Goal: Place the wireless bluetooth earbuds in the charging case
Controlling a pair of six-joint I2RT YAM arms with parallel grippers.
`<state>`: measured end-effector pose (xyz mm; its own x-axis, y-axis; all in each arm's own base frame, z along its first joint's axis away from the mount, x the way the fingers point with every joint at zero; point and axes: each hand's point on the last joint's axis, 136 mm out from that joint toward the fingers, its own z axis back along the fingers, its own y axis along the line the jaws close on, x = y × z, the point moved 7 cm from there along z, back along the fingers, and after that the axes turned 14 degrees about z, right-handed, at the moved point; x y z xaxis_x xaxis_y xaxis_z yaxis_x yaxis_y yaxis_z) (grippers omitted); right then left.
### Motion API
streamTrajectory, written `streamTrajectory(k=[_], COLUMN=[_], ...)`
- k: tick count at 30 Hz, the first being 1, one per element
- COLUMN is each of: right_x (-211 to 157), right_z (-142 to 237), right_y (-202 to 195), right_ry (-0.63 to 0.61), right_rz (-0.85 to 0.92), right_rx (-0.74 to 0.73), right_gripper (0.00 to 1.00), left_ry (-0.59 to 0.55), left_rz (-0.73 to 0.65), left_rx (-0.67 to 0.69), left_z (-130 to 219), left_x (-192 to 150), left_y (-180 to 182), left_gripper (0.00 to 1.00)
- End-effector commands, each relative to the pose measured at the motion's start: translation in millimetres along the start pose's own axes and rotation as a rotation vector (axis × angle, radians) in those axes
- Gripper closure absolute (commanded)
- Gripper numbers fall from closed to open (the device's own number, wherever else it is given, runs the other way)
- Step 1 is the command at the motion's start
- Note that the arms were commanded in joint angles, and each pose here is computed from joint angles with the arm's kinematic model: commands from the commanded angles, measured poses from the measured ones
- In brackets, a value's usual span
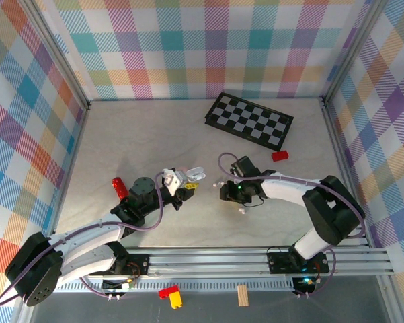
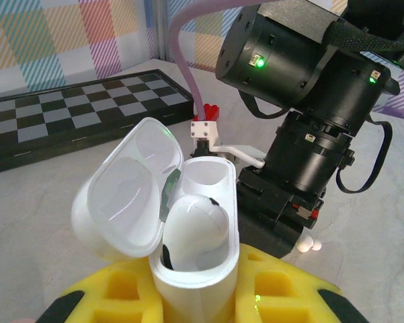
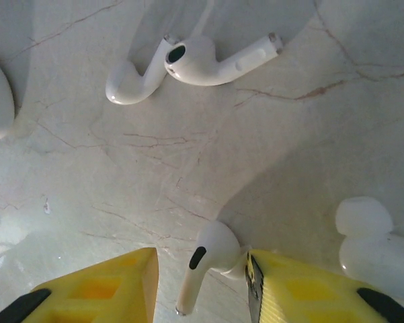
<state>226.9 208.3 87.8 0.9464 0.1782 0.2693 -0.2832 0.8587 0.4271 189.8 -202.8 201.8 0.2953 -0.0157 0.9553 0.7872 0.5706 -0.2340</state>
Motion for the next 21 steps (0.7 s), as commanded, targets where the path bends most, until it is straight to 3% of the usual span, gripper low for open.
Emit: streamTrajectory(k=[1,11,21], right_x=[2,-3,-15], right_z=[0,5,11], right_y=[1,-7,-11], right_ry=[0.023,0.055,0.019], right_rz=[0.005,-0.003,-0.056], right_rx=[-0.039,-0.136,-0.116], right_gripper=[0.61,0.64,0.76], left_ry=[-0.017,-0.019,-0.019], left_rz=[-0.024,-0.027,-0.028], left_rx=[0.008,0.031,0.028], left_z=[3,7,7], left_x=[2,2,1], left_y=[-1,1,1], left_gripper=[0.89,0.89,0.89])
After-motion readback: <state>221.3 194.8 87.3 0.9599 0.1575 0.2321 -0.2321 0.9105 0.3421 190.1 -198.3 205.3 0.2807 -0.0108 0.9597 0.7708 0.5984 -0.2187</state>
